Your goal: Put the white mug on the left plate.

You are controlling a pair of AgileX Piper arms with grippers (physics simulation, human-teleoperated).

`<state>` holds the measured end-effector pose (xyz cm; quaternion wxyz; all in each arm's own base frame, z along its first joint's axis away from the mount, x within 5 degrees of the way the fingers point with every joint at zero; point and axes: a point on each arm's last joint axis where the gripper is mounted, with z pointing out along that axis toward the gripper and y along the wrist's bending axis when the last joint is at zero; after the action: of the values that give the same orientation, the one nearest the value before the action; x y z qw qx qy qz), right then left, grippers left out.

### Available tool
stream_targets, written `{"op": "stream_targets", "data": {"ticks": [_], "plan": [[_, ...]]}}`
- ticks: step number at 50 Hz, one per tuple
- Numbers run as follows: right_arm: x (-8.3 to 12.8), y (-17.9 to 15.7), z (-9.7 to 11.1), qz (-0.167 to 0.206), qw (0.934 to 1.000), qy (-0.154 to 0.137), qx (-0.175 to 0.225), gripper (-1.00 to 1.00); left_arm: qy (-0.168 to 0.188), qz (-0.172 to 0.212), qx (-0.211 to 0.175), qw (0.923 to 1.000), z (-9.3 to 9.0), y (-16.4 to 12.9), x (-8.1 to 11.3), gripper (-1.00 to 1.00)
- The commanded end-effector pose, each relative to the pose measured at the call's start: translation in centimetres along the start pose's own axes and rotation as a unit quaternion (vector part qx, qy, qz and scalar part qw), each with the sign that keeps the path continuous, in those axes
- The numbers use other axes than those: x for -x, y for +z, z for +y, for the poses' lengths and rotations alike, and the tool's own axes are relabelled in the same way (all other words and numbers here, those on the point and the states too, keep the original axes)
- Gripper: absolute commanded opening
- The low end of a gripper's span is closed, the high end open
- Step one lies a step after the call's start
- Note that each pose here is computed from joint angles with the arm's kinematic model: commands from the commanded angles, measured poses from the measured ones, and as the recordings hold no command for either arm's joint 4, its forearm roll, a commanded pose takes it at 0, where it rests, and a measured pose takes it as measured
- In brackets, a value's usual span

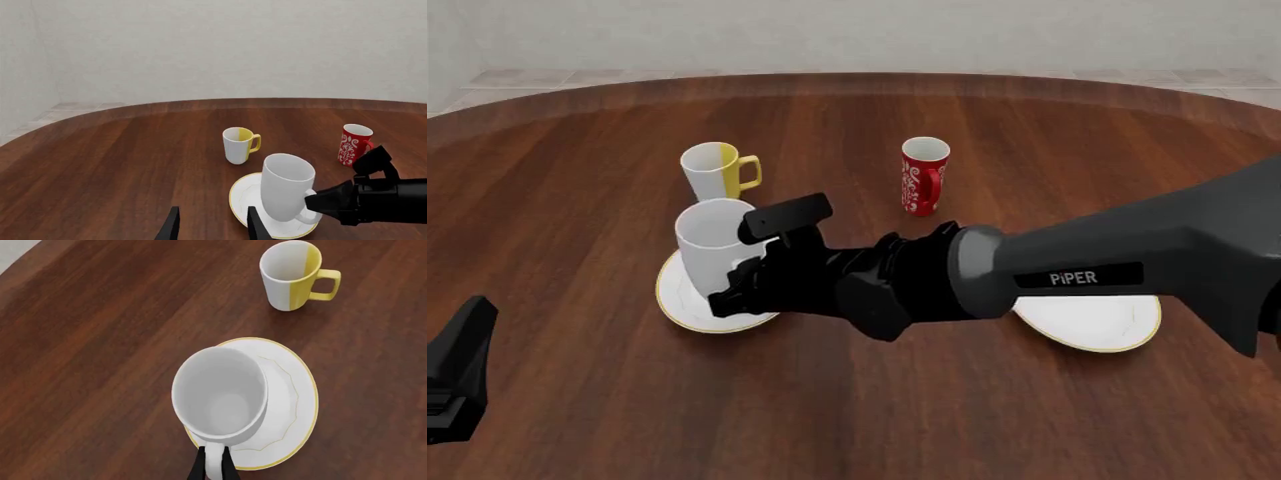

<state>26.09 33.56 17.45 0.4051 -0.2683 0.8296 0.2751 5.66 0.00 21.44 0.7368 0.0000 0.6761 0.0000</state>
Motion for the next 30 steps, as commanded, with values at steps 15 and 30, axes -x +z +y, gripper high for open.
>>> {"op": "stream_targets", "data": {"ticks": [15, 30], "plan": [[-0.01, 0.05, 0.12, -0.002, 1.0, 0.002, 0.002, -1.0, 0.0, 0.0, 0.0, 1.0, 0.0, 0.0, 0.0, 1.0], [0.03, 0.15, -0.26, -0.001, 1.0, 0.009, -0.002, 1.0, 0.0, 0.0, 0.0, 1.0, 0.0, 0.0, 0.0, 1.0]]}}
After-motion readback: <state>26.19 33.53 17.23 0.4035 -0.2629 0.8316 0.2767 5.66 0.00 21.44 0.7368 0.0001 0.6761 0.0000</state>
